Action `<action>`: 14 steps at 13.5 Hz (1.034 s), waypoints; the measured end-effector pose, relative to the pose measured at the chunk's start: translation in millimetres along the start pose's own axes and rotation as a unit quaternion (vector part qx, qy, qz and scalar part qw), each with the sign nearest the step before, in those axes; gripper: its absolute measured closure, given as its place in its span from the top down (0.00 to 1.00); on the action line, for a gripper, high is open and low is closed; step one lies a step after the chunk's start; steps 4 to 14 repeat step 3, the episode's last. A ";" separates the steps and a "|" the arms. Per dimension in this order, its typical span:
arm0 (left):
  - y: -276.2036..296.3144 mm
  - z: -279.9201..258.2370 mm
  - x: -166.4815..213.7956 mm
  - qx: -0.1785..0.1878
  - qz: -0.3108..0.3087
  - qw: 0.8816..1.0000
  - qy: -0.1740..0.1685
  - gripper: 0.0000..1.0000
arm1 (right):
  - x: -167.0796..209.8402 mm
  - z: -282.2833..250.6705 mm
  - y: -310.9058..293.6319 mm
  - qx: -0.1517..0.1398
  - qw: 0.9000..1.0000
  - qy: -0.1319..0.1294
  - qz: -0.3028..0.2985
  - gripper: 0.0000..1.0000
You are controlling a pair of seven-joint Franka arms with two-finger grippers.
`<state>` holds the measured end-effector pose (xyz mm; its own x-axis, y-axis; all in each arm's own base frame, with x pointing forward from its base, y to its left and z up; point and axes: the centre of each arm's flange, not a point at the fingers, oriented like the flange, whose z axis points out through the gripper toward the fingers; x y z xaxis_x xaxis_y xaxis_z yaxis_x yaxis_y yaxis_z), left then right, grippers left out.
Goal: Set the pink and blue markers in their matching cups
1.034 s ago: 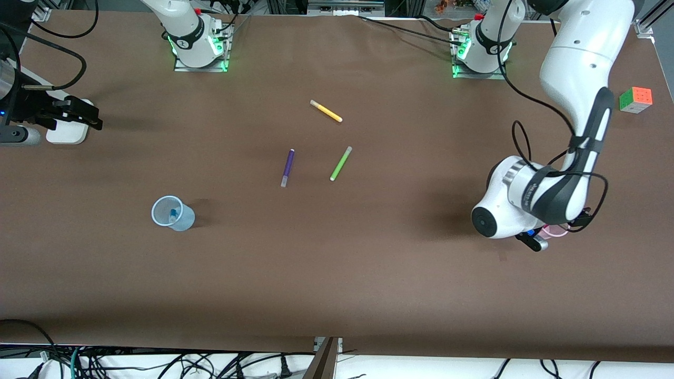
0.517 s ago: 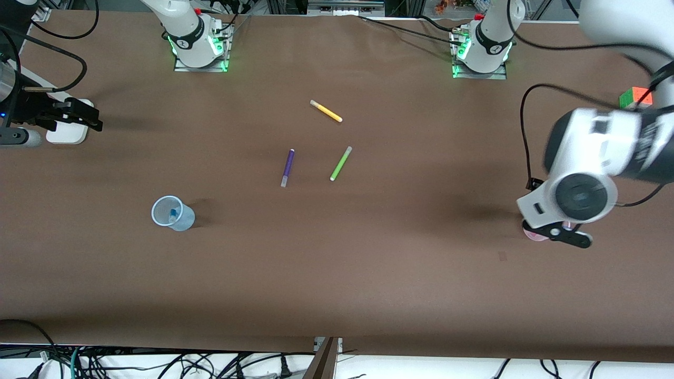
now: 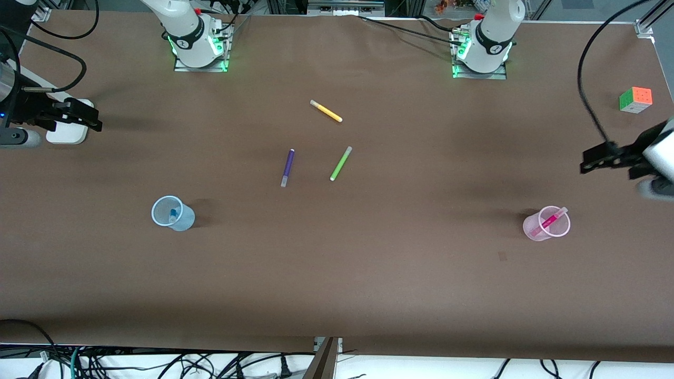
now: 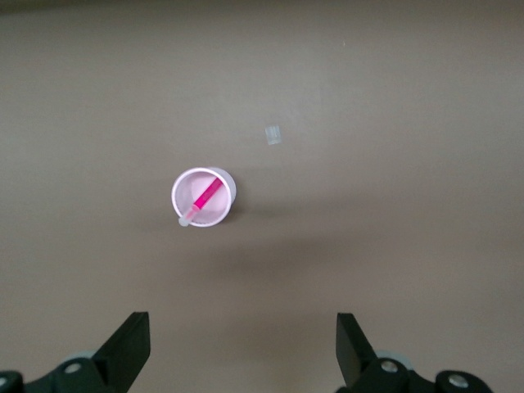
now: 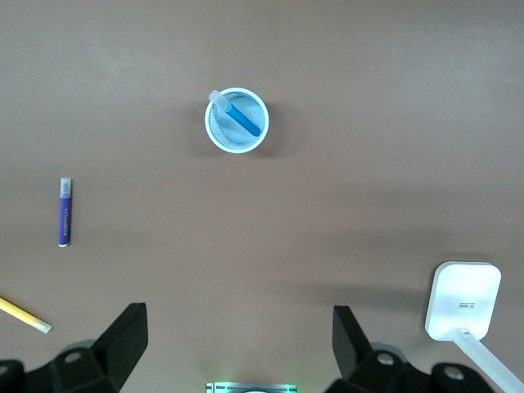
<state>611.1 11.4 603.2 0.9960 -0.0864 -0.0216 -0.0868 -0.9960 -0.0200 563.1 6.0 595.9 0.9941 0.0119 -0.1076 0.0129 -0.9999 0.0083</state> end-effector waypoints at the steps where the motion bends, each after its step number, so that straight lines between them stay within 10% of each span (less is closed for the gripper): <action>1: 9.7 1.1 -16.3 0.004 0.001 1.000 0.006 1.00 | 0.0 0.0 0.0 0.000 1.000 0.000 0.000 1.00; 14: 26.4 13.7 -40.5 0.006 -0.016 1.000 0.000 1.00 | 0.1 0.1 0.0 0.000 1.000 0.000 0.000 1.00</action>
